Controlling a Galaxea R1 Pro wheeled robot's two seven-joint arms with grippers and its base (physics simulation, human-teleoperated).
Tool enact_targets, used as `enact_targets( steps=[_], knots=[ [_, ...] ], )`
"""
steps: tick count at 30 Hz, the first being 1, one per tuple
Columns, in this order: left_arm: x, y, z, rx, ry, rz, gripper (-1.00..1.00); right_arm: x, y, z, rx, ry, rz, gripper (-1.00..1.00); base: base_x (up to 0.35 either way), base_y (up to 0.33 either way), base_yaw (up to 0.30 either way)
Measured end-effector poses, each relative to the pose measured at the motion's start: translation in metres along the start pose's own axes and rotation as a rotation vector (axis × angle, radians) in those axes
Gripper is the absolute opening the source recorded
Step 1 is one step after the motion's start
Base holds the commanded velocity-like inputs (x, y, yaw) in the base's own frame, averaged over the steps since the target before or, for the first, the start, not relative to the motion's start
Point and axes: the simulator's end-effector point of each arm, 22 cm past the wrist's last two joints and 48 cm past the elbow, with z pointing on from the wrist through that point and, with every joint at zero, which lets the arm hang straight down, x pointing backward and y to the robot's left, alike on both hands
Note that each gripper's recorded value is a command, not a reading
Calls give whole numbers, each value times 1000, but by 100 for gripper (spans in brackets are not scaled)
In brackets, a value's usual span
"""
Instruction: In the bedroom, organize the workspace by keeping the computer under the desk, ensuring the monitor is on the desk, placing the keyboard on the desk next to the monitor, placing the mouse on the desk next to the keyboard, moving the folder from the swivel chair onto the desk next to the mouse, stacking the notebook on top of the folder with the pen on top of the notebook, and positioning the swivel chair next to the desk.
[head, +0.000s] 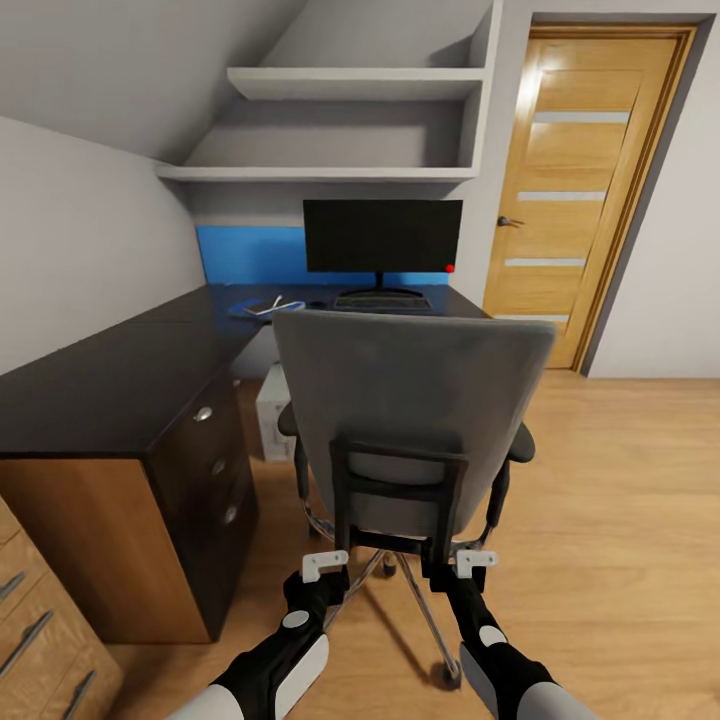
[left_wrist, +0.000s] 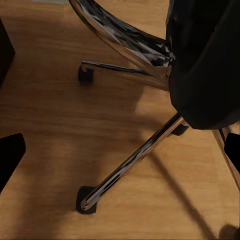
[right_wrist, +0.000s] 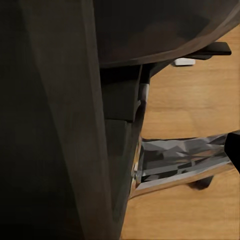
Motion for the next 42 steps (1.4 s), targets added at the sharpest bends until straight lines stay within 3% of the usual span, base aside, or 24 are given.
enact_targets(
  steps=[10,42],
  knots=[
    [-1,0,0,-2,-5,4,100,0,-5,0,18,0,18,100,322,0,56],
    [6,0,0,3,9,19,100,0,-2,0,5,0,5,100,322,0,4]
  ],
)
